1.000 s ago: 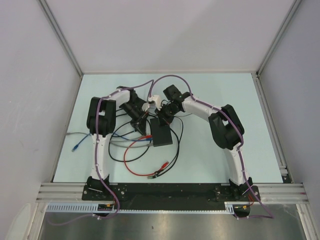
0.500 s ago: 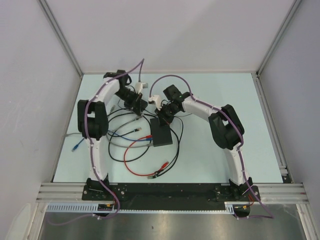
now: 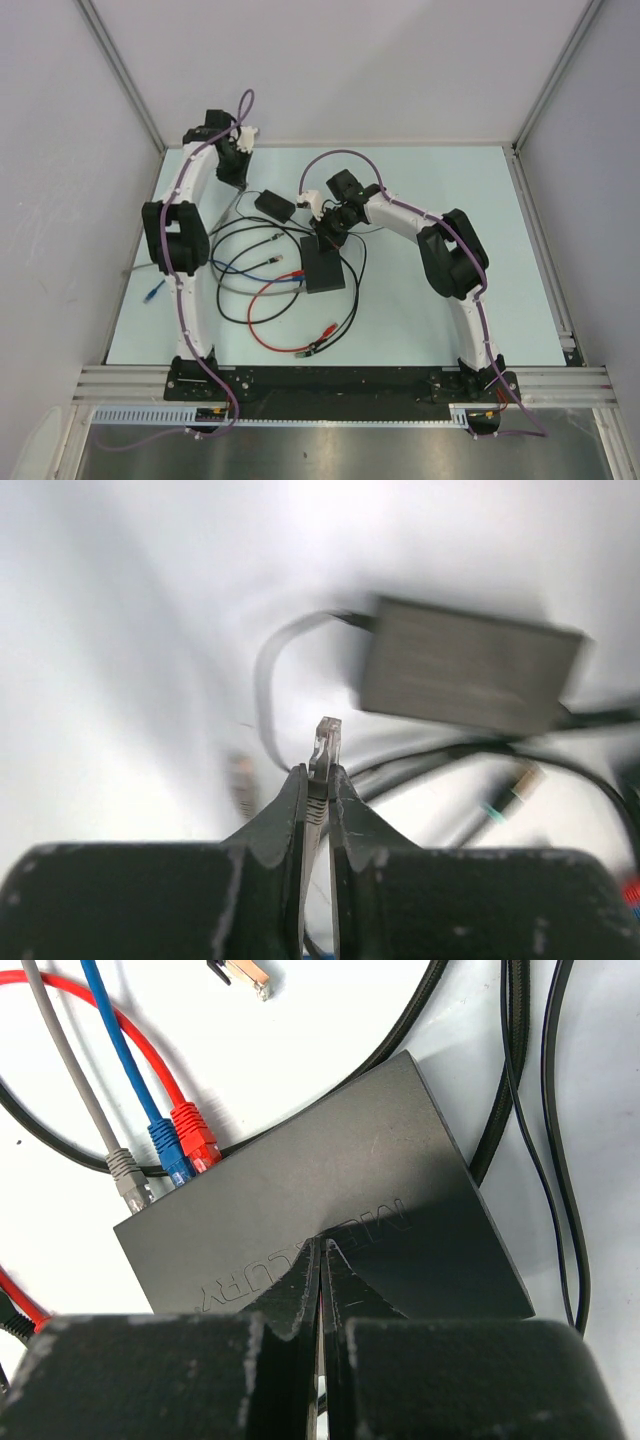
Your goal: Pull the plug from the switch port
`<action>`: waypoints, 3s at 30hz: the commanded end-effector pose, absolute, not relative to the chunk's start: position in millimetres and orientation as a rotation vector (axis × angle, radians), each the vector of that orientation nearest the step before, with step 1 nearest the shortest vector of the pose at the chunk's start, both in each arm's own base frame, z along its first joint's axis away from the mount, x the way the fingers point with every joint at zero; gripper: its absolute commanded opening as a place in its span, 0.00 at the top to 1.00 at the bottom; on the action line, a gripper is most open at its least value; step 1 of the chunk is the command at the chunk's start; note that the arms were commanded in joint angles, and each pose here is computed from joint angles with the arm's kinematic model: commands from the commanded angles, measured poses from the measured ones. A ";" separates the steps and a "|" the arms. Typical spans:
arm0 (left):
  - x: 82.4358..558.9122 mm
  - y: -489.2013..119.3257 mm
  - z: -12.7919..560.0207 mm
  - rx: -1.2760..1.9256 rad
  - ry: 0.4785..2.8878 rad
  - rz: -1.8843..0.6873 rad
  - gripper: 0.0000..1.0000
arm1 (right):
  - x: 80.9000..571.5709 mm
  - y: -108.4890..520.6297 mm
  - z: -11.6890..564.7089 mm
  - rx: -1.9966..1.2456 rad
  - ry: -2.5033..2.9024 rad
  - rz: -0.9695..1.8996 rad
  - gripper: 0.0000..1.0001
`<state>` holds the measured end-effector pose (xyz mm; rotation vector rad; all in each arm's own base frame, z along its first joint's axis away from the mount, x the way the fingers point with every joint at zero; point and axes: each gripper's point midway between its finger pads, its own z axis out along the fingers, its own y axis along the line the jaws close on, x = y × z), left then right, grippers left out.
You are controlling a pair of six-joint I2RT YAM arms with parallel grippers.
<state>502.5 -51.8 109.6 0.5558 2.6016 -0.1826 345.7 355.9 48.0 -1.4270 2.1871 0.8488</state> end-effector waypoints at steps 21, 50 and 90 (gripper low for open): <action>464.3 -133.4 192.1 0.551 2.208 -1.074 0.30 | 336.1 315.3 -6.1 -1.468 2.398 0.656 1.00; 295.5 -202.5 42.1 0.720 2.509 -1.494 0.51 | 317.0 314.1 32.1 -1.439 2.366 0.790 1.00; 297.1 -218.6 16.3 0.730 2.570 -1.541 0.76 | 313.6 314.0 14.7 -1.469 2.387 0.766 1.00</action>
